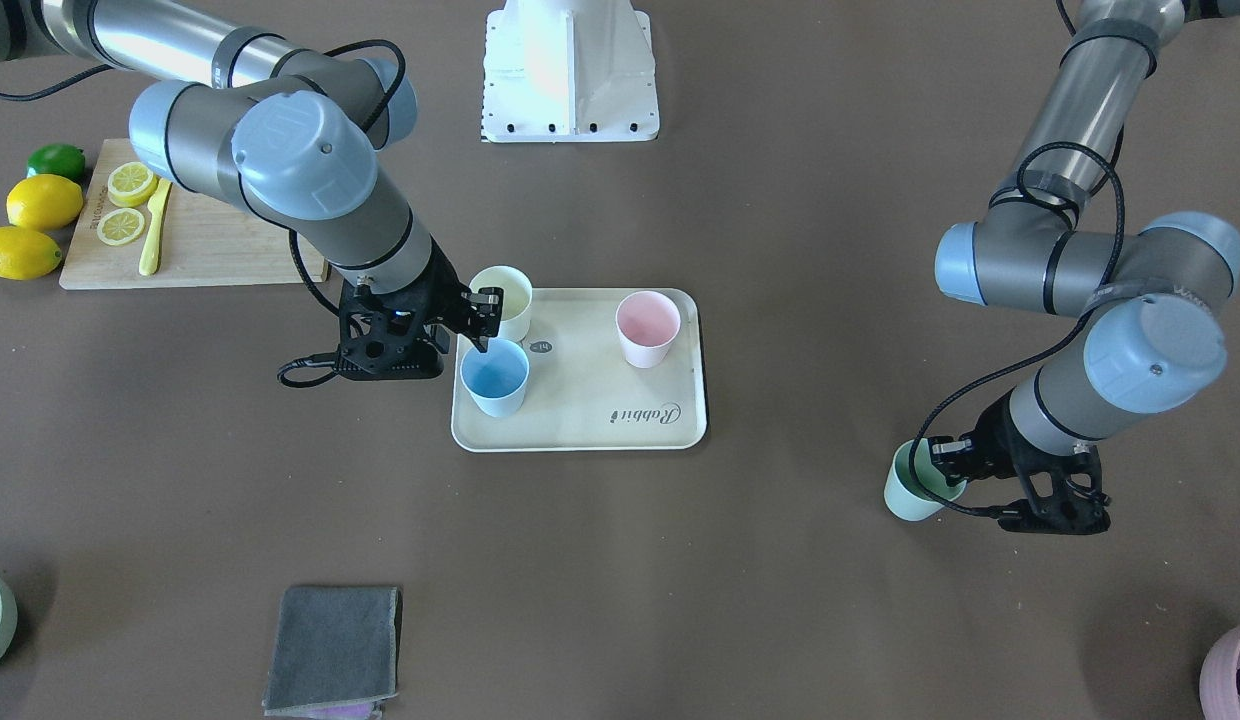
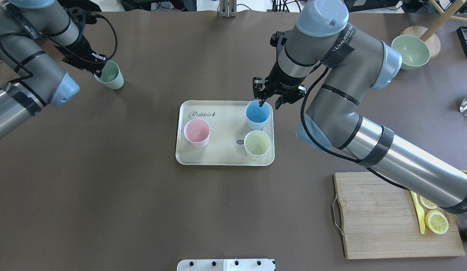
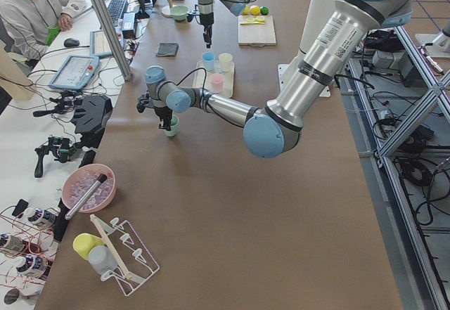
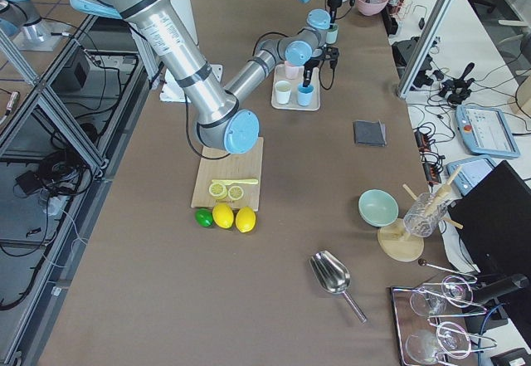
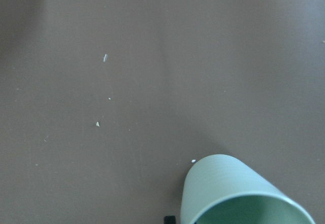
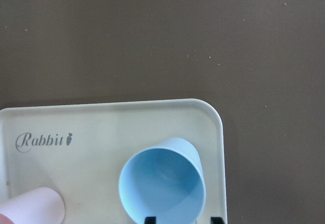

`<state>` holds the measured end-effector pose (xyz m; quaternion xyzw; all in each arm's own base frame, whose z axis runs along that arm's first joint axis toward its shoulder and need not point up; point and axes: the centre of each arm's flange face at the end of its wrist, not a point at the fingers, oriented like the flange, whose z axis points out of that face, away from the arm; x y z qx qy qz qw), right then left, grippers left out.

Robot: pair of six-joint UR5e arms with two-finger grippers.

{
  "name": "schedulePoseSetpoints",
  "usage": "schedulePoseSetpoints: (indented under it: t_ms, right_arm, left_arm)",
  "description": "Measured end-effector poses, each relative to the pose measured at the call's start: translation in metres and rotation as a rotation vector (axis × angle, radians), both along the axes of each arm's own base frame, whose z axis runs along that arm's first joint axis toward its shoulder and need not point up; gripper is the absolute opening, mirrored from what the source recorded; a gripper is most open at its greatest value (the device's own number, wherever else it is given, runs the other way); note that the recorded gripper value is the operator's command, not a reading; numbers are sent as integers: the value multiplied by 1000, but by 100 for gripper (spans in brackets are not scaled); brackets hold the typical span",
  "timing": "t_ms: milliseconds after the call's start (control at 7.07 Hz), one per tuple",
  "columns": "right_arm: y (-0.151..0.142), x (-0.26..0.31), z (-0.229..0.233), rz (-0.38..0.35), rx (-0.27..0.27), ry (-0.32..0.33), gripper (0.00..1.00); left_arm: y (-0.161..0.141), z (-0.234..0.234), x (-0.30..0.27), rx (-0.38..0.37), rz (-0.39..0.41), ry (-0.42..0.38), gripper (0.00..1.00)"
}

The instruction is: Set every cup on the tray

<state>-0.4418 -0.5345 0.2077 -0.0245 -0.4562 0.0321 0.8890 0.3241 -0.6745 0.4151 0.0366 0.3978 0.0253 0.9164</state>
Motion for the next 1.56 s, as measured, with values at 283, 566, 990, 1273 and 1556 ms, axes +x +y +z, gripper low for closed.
schedulePoseSetpoints:
  t_ms: [283, 566, 990, 1273, 1556]
  right_arm:
    - [-7, 29, 0, 1, 19, 21, 100]
    - [-18, 50, 23, -7, 44, 49, 100]
    - [-37, 110, 89, -33, 95, 103, 100]
    - [-32, 154, 136, -49, 109, 130, 100]
    - [-23, 194, 170, -55, 117, 150, 100]
  left_arm:
    - [3, -56, 23, -34, -50, 63, 0]
    - [38, -117, 79, -100, -81, 125, 0]
    - [96, -166, 162, -134, -104, 139, 0]
    - [117, -174, 187, -140, -98, 137, 98]
    - [114, -177, 175, -132, -110, 140, 98]
